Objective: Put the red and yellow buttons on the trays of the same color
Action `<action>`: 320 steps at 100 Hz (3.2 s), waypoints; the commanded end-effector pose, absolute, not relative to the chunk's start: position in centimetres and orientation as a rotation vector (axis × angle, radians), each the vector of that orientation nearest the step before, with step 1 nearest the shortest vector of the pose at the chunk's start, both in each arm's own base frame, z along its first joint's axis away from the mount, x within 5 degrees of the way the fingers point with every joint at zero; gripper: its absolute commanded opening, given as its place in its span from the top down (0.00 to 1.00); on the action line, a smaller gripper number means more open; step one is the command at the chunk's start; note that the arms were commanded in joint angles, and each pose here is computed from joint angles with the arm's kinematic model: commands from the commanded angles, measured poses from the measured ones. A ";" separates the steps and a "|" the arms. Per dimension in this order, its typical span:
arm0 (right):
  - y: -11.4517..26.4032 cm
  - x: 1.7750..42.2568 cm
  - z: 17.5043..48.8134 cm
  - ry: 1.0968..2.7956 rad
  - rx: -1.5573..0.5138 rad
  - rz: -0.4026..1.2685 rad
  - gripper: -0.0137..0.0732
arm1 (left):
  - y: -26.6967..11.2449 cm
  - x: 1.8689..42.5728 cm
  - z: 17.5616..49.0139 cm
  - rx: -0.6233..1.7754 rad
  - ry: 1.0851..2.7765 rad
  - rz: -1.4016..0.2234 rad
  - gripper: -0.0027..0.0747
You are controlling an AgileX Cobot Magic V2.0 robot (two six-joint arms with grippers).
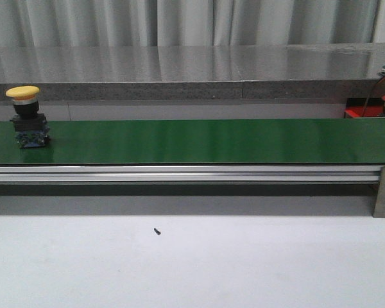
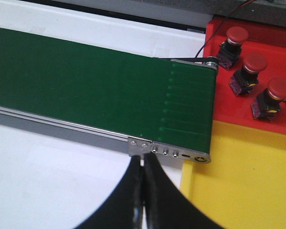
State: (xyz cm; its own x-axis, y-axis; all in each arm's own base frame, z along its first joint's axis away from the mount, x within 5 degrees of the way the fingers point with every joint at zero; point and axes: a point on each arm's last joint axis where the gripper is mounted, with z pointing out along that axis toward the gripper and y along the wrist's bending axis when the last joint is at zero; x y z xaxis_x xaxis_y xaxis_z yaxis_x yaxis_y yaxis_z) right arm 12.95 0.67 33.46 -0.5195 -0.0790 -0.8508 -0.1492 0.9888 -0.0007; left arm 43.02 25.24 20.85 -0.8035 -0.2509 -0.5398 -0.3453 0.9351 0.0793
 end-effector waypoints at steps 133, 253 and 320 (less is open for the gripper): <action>0.6 13.1 34.8 2.035 -0.149 0.070 0.92 | 24.5 41.8 28.7 -0.417 2.407 0.270 0.83; 0.6 13.1 34.8 2.035 -0.149 0.070 0.92 | 5.1 37.5 31.7 0.065 2.531 -0.147 0.83; 0.6 13.1 34.8 2.035 -0.149 0.070 0.92 | 5.1 37.4 28.5 0.051 2.517 -0.086 0.81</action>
State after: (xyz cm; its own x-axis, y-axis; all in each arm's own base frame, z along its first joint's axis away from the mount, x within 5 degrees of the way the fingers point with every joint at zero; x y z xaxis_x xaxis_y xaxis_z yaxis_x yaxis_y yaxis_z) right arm 12.95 0.67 33.46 -0.5195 -0.0790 -0.8508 -0.1492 0.9888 -0.0007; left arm 37.47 5.31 25.43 -0.8802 0.0187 -0.4743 0.0590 0.9958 -0.0703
